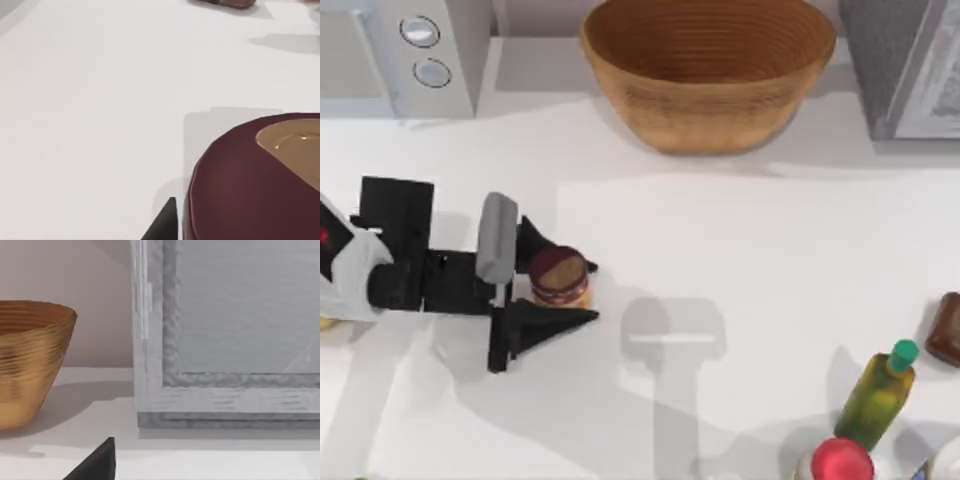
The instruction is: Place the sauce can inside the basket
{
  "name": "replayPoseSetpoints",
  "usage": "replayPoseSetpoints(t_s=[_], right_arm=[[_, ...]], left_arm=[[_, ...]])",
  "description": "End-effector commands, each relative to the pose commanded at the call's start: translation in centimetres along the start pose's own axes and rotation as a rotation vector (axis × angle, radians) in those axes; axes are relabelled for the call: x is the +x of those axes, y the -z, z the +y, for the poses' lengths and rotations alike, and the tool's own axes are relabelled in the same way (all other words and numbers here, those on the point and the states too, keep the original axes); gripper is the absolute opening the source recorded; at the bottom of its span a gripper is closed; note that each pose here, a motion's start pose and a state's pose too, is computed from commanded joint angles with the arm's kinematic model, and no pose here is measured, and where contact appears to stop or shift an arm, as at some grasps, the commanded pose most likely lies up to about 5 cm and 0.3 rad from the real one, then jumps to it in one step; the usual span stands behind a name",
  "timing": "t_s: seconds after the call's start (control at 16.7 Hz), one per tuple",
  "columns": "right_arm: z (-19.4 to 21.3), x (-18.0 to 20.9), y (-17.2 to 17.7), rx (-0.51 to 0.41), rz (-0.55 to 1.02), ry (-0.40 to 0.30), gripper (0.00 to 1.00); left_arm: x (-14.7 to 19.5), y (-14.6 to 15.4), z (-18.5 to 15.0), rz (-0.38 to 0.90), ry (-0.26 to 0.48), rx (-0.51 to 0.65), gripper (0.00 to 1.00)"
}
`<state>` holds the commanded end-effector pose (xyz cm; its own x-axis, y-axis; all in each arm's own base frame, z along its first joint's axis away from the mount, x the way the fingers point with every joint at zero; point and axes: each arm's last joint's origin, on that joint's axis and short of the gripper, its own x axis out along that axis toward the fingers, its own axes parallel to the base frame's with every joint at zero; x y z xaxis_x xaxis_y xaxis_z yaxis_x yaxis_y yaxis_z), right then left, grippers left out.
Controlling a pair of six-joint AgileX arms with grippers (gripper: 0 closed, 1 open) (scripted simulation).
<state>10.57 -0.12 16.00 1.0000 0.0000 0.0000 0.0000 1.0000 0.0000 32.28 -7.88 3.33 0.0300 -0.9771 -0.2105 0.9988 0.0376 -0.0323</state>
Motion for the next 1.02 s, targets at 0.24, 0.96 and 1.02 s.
replayPoseSetpoints(t_s=[0.24,0.96,1.02], right_arm=[[0.0,0.0,0.0,0.000,0.000,0.000,1.00],[0.0,0.0,0.0,0.000,0.000,0.000,1.00],[0.0,0.0,0.0,0.000,0.000,0.000,1.00]], left_arm=[[-3.4,-1.1,-2.0,-0.021,0.012,-0.054,0.00],[-10.4,-7.4,-8.1,-0.014,-0.092,0.016,0.00],[-10.4,-7.4,-8.1,-0.014,-0.092,0.016,0.00]])
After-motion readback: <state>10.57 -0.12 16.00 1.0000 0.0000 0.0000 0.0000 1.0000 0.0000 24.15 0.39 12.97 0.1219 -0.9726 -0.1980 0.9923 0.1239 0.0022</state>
